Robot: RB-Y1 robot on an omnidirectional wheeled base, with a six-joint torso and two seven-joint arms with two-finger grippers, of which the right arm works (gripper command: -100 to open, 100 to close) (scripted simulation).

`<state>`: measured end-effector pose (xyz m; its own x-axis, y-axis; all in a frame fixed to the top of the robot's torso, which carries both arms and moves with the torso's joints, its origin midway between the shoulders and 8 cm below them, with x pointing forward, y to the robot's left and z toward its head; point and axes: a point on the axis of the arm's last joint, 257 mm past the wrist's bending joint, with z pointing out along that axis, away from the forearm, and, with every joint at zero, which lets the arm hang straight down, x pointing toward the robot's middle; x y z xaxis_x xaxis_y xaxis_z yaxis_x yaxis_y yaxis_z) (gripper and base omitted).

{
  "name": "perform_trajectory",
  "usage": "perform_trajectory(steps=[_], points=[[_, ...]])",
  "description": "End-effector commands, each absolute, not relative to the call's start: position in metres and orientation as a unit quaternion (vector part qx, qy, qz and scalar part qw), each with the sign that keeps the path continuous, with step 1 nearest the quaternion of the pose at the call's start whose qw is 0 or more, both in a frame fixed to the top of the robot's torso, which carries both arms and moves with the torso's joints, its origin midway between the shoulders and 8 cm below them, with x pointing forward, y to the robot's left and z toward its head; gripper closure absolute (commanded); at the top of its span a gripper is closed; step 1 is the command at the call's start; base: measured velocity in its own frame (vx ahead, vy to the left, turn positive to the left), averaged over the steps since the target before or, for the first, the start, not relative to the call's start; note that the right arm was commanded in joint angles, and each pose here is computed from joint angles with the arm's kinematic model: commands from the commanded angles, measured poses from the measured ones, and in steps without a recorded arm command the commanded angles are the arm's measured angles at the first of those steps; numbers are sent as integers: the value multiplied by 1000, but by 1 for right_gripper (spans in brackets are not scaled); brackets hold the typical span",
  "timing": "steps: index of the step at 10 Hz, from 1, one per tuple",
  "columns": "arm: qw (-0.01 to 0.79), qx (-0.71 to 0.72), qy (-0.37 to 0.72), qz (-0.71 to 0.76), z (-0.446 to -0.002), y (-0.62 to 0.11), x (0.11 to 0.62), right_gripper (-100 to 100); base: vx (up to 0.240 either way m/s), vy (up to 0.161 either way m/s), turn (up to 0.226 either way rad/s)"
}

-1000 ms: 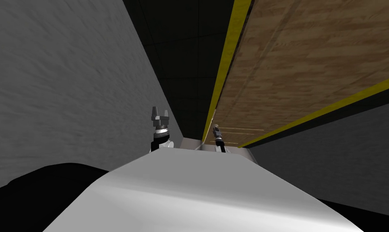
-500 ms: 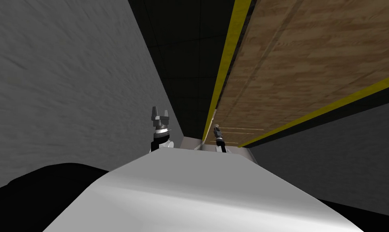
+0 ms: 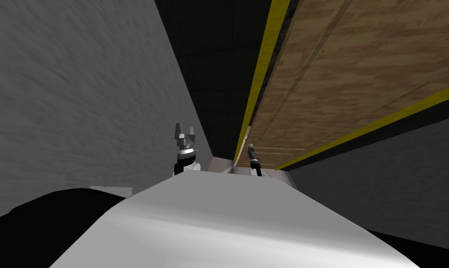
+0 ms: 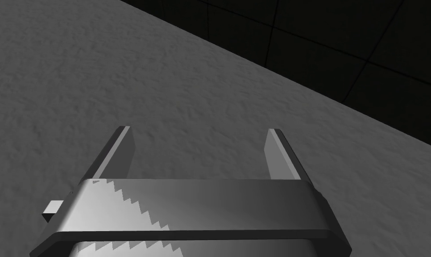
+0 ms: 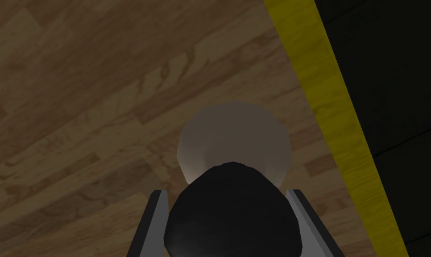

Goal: Pull the door open

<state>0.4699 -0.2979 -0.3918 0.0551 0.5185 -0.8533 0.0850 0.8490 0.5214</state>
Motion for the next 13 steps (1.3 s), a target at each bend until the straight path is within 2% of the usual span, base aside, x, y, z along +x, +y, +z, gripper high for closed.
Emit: perform_trajectory(steps=[1,13], points=[[688,246,660,171,-391,-306,469,100,-45,-10,36],[661,355,608,260,-390,-330,466,100,-48,-10,47]])
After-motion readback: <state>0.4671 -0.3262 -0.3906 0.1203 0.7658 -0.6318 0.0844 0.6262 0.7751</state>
